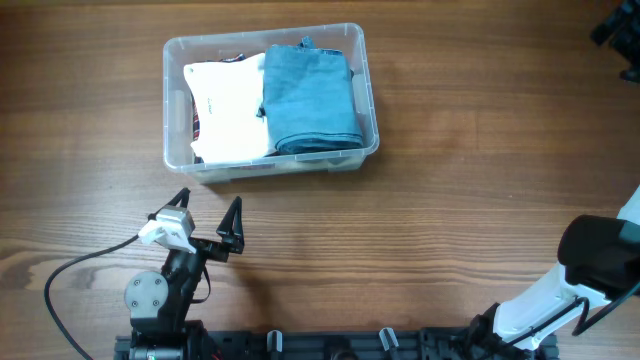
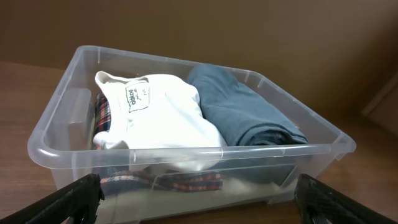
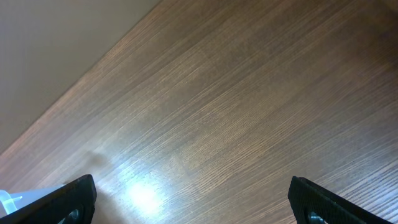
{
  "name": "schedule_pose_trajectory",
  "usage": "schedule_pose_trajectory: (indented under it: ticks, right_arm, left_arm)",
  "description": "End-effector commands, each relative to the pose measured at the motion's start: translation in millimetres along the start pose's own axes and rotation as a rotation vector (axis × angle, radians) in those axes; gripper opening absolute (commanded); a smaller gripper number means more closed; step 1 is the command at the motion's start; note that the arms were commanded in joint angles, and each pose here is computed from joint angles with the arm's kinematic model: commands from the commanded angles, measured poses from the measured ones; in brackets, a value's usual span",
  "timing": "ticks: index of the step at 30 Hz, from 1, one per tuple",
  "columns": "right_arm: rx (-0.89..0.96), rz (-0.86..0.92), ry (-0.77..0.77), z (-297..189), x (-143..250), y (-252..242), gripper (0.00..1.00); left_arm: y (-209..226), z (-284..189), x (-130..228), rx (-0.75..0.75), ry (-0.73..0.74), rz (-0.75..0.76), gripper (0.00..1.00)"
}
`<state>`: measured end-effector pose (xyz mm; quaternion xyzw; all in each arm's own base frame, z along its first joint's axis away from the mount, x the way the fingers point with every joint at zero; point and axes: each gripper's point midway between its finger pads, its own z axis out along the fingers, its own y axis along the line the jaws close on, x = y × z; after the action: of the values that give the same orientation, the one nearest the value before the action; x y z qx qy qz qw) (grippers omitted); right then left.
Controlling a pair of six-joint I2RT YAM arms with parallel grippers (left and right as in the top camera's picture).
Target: Pack container
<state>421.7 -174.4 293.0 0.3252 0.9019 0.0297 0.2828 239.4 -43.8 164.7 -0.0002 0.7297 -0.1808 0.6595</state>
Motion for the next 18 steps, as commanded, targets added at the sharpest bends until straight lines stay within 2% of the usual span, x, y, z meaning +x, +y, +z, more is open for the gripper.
schedule_pose_trajectory:
  ticks: [1,12,15,18]
  right_arm:
    - [0.010,0.007,0.000,2.6,-0.7,-1.3,1.00]
    - [0.009,0.005,0.002,3.2,-0.2,-0.4,1.00]
    - [-0.004,-0.015,0.002,1.5,2.7,9.8,1.00]
    - [-0.039,-0.052,-0.035,-20.1,6.1,29.3,1.00]
  left_arm:
    - [-0.7,0.1,1.9,0.009,-0.001,0.006,1.00]
    - [-0.7,0.1,1.9,0.009,-0.001,0.006,1.00]
    - [-0.7,0.1,1.9,0.009,-0.001,0.006,1.00]
    - [-0.7,0.1,1.9,0.009,-0.001,0.006,1.00]
